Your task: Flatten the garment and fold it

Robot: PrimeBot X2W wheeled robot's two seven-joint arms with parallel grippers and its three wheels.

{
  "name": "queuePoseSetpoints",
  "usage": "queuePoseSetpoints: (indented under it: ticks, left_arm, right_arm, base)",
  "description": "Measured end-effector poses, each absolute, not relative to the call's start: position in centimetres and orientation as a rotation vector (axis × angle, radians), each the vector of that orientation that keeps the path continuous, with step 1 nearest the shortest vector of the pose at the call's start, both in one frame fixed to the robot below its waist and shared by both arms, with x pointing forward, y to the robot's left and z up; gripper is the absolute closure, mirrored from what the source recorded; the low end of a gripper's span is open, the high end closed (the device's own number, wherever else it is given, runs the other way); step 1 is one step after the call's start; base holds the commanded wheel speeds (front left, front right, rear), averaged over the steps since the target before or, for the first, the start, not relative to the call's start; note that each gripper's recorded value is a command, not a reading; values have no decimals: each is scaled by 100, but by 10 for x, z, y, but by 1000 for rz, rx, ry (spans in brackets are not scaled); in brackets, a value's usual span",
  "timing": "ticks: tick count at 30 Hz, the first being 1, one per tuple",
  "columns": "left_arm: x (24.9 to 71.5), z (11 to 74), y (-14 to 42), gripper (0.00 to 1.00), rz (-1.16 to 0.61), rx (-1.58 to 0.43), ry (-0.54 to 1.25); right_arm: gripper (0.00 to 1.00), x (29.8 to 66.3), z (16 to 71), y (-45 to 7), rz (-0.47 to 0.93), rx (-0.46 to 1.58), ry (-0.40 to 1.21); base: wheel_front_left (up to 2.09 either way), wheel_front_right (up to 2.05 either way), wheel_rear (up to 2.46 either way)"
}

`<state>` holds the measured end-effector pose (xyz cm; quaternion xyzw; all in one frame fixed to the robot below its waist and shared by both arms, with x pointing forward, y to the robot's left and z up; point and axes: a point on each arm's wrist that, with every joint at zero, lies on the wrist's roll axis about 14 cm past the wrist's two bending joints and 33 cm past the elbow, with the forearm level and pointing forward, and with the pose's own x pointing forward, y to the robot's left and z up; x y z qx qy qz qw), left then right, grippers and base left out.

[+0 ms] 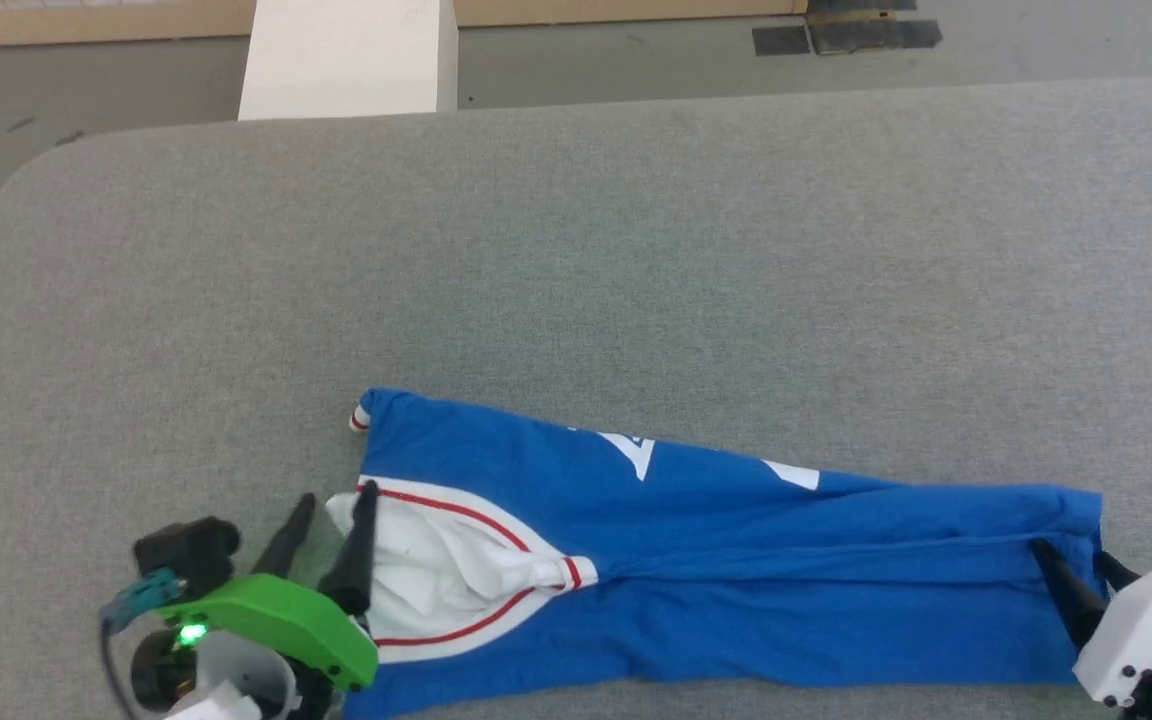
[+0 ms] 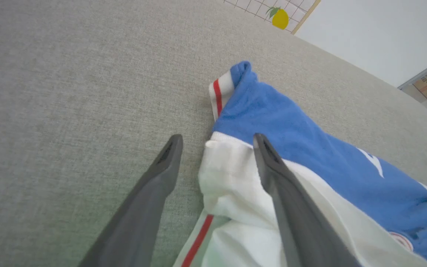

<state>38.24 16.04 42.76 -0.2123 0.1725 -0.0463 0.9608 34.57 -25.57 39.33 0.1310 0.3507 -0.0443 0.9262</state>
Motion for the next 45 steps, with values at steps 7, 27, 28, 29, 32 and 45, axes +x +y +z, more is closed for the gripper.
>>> queuePoseSetpoints:
  ticks: [7, 27, 28, 29, 32, 45]
  left_arm:
    - [383, 490, 199, 0, 40, -365, 60]
    - [357, 521, 215, 0, 121, -91, -100]
    - [355, 519, 216, 0, 127, -95, -94]
    - [354, 518, 217, 0, 129, -94, -91]
    - [352, 513, 217, 0, 129, -104, -77]
    - [350, 514, 213, 0, 100, -87, -85]
  right_arm:
    - [0, 341, 422, -271, -119, 288, 646]
    - [0, 336, 381, -272, -147, 238, 763]
    - [0, 343, 377, -265, -123, 241, 771]
    - [0, 346, 376, -263, -115, 243, 771]
    - [85, 347, 368, -260, -108, 259, 815]
    - [100, 347, 380, -270, -141, 234, 802]
  base:
    - [0, 0, 0]
    - [0, 0, 0]
    - [0, 0, 0]
    - [0, 0, 0]
    - [0, 0, 0]
    - [0, 0, 0]
